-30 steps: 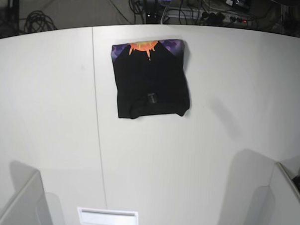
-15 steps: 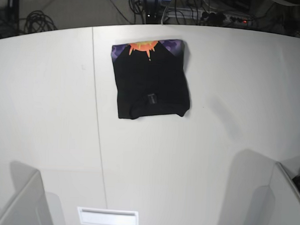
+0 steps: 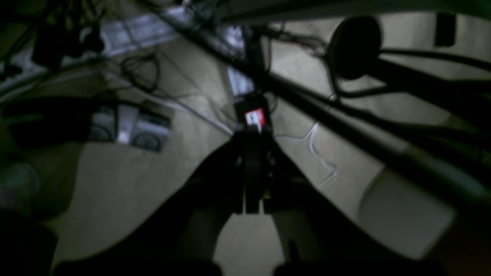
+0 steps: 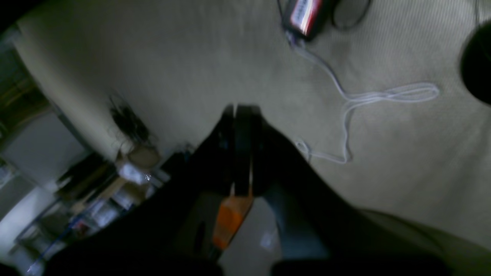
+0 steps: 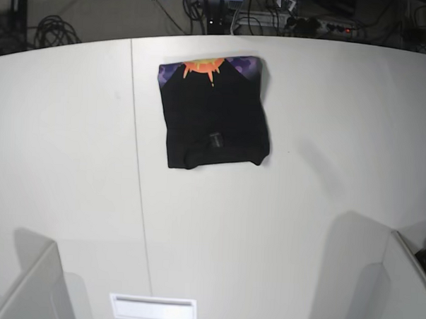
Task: Fold the T-shirt properly
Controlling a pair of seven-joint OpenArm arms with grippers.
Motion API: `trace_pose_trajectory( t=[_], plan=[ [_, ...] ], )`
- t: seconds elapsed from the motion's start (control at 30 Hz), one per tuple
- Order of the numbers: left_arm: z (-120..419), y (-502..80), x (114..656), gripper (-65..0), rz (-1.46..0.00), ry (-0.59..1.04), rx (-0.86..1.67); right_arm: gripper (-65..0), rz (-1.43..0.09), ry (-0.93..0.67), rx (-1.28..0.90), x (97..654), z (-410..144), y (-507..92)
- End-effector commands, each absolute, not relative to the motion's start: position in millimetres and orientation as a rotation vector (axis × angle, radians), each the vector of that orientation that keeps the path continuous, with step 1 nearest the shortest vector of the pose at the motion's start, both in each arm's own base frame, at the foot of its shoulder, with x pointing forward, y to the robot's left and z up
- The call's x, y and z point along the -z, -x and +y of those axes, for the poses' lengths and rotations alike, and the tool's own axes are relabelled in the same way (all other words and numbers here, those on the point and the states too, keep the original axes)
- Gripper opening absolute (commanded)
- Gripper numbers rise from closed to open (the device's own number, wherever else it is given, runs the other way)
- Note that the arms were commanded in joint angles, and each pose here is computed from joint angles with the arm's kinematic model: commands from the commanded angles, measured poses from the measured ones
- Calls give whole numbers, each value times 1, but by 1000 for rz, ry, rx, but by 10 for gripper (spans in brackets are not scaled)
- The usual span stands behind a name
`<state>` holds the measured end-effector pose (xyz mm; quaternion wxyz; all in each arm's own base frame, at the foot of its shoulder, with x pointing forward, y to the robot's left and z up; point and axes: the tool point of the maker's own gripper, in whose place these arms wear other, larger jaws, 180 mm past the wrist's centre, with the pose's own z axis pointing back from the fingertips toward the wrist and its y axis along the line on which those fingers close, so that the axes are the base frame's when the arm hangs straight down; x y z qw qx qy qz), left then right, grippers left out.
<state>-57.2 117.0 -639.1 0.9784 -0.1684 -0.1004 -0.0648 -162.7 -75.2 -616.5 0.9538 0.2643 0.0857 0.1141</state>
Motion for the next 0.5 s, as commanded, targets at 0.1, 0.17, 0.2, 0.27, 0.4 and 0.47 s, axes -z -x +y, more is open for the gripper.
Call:
trace_pose_trajectory(
  t=[0.1,0.17,0.2,0.27,0.4,0.47],
  plan=[
    [136,47,634,-650,-290,325,93,-650,146,-579,-179,618,-47,154],
    [139,46,634,-650,-291,320,94,-650,126,-545,-180,622,-46,151],
    [146,45,634,-650,-293,310,99,-650,118,-513,-184,625,-46,149],
    [154,44,633,-650,-296,299,101,-650,106,-442,-194,631,-54,146],
    [153,30,632,-650,-340,301,116,-650,79,-334,-210,640,-64,137],
    [152,26,631,-650,-355,301,117,-650,66,-305,-217,643,-69,130]
  ],
)
